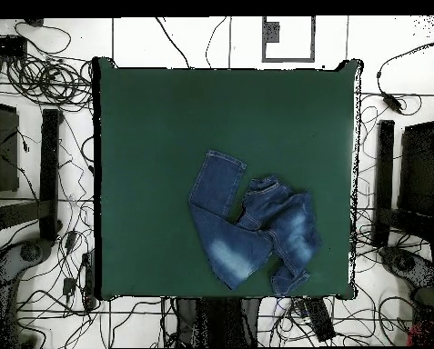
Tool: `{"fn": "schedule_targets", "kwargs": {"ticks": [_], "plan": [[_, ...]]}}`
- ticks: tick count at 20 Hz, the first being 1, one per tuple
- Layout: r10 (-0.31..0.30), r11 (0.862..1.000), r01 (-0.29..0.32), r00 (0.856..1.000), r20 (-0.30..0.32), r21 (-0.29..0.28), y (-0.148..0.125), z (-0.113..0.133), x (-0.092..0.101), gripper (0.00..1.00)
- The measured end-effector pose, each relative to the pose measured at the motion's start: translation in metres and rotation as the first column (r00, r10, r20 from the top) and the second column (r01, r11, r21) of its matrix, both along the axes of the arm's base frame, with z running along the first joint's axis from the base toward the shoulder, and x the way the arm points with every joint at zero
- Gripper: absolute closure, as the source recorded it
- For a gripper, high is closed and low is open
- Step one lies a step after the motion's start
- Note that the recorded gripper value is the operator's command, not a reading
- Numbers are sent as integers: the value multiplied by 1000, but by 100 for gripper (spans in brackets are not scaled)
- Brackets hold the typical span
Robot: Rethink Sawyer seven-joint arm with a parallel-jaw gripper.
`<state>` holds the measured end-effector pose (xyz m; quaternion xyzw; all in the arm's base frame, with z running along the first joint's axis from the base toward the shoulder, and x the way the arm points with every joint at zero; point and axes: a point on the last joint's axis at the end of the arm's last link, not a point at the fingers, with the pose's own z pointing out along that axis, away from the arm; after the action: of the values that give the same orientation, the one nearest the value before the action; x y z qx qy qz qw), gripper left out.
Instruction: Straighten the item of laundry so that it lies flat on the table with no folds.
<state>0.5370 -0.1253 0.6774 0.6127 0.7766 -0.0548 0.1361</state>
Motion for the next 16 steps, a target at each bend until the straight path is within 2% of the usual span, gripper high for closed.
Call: {"fn": "schedule_targets", "kwargs": {"ticks": [16], "plan": [[0,1000,0,1000,1,10,0,0,0,0]]}}
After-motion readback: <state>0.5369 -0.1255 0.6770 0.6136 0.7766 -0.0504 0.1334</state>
